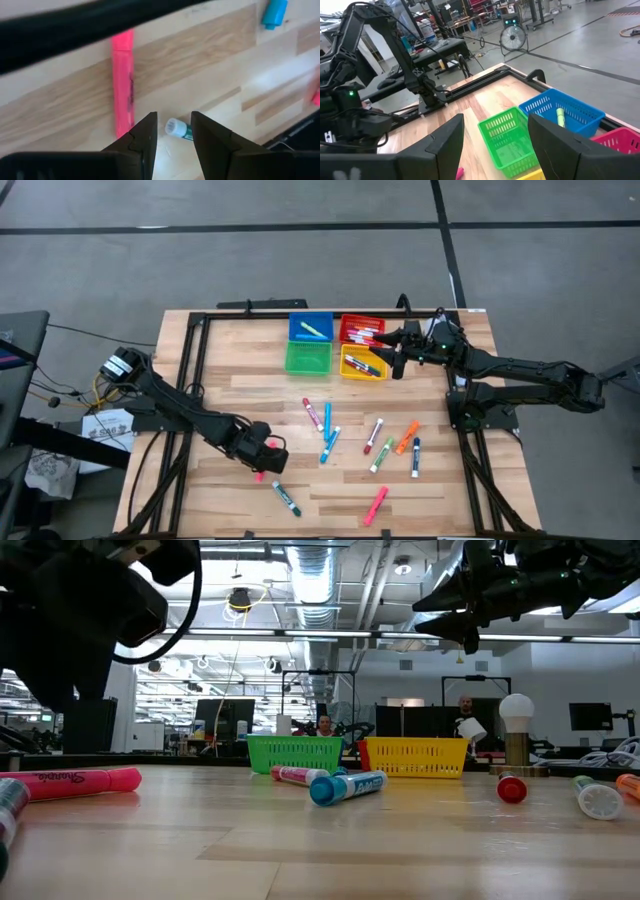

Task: Pick & Place Markers
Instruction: Put the left pink highlighter into the blue basket

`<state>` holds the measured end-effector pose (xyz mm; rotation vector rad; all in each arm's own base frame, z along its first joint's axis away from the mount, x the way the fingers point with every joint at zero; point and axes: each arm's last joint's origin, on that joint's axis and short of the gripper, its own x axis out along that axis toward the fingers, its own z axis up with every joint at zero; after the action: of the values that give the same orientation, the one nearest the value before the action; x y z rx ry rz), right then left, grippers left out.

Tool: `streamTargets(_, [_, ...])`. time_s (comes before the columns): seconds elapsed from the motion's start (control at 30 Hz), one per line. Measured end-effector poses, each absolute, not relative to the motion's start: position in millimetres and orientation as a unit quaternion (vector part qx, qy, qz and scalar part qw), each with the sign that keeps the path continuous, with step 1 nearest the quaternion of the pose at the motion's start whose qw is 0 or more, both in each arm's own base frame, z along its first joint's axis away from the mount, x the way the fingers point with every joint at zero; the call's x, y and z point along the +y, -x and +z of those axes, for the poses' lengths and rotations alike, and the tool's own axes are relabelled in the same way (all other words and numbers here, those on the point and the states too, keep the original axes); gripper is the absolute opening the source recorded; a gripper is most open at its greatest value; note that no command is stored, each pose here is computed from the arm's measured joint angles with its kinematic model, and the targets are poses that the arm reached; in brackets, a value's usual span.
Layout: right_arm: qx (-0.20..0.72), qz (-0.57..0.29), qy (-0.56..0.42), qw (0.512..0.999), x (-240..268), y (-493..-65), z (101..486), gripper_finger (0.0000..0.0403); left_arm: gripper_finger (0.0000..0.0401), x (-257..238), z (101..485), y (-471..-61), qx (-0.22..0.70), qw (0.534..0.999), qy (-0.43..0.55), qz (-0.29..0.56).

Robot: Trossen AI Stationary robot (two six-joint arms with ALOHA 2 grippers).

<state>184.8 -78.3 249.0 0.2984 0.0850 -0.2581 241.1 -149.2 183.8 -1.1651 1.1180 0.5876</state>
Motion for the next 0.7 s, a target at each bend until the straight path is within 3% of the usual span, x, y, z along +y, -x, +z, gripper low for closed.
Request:
streamTargets(0.3, [0.043,-0.128,-0.148,0.98,-78,-185,249,0.0209,0.0117,-143,168,-234,0.496,0.633,0.516,0.297])
streamTargets(0.7, [0.043,-0.128,-0.148,0.98,-78,-185,249,0.0209,0.0117,-138,166,-235,0.484,0.638,0.515,0.306])
